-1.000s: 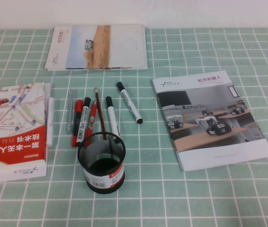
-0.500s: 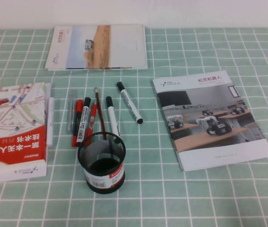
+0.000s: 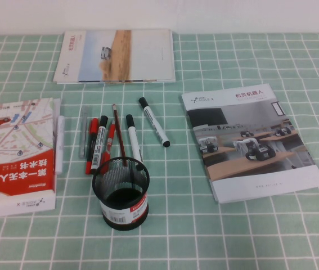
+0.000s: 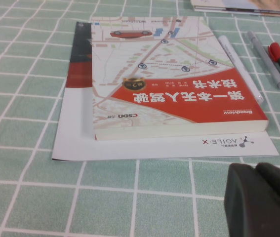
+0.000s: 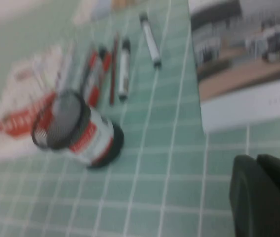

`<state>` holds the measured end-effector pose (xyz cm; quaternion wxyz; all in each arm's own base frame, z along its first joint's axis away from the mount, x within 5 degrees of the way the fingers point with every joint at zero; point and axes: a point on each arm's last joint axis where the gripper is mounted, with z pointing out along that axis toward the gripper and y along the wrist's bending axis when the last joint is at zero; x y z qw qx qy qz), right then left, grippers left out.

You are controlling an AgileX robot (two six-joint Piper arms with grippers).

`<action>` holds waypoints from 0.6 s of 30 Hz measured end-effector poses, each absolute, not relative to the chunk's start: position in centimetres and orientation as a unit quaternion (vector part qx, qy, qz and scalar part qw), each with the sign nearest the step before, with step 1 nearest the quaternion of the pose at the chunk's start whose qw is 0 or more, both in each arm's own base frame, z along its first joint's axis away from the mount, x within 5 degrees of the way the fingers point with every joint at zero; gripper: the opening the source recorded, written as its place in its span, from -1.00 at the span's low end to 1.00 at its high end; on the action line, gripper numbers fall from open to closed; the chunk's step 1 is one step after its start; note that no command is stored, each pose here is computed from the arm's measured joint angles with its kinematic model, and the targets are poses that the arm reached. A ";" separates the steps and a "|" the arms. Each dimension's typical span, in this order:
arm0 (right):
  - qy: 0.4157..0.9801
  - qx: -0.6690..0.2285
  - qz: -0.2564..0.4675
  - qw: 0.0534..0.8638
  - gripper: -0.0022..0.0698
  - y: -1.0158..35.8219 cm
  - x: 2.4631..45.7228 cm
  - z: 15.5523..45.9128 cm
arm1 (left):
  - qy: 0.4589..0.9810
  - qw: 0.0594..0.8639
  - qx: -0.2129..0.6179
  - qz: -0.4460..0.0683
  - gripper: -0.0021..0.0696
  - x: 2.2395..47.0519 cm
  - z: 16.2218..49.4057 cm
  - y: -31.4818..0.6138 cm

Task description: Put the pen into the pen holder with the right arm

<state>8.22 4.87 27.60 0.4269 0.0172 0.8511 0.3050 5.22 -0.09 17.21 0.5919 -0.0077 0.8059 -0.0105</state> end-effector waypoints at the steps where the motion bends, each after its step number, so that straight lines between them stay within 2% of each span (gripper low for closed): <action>1: 0.867 0.006 0.293 0.403 -0.99 5.1 9.2 28.2 | 0.806 0.592 -0.008 -0.010 -0.95 5.2 17.2 -0.1; 5: 0.909 -0.023 0.256 0.327 -0.99 5.7 12.5 29.4 | 0.806 0.592 -0.008 -0.010 -0.95 5.2 17.2 -0.1; 11: 0.937 -0.062 0.225 0.258 -0.99 7.5 18.5 30.2 | 0.806 0.592 -0.008 -0.010 -0.95 5.2 17.2 -0.1; 18: 0.944 -0.144 0.205 0.215 -0.99 13.1 25.0 30.1 | 0.806 0.592 -0.008 -0.010 -0.95 5.2 17.2 -0.1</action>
